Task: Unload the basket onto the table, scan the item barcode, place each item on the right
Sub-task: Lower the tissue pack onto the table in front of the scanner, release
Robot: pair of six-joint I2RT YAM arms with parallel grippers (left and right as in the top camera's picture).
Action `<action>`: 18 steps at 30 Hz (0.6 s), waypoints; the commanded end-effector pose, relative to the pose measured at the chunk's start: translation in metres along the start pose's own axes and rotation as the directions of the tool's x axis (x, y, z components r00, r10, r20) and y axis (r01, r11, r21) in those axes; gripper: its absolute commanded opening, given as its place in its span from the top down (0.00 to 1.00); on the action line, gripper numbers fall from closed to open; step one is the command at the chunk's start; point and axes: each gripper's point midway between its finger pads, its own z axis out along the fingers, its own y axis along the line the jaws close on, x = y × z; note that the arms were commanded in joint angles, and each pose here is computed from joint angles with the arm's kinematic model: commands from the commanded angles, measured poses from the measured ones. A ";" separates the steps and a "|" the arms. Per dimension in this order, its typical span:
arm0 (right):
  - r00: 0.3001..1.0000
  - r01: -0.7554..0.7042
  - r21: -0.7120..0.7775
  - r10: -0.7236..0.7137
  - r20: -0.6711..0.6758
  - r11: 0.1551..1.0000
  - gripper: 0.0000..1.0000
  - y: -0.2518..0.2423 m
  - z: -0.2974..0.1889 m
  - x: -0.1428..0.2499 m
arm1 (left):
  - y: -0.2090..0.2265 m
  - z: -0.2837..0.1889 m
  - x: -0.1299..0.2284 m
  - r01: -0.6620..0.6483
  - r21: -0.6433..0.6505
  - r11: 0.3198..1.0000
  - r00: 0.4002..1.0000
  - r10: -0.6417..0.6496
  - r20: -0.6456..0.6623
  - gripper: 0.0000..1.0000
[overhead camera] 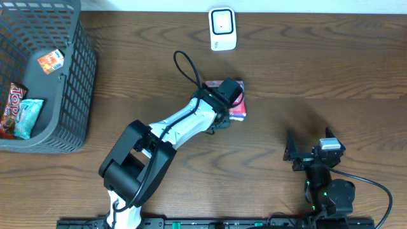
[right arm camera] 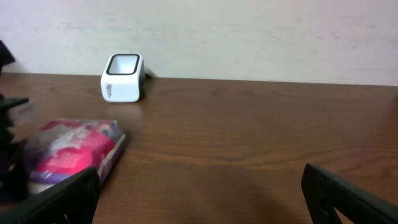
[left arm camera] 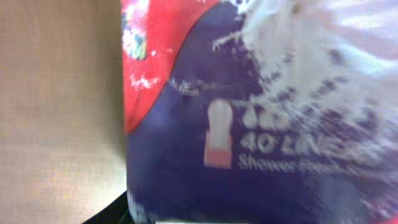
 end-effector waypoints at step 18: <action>1.000 0.016 0.000 -0.016 -0.002 1.000 0.01 0.001 0.000 0.001 | -0.026 -0.074 -0.035 0.002 0.182 0.983 0.990 -0.027 0.136 0.54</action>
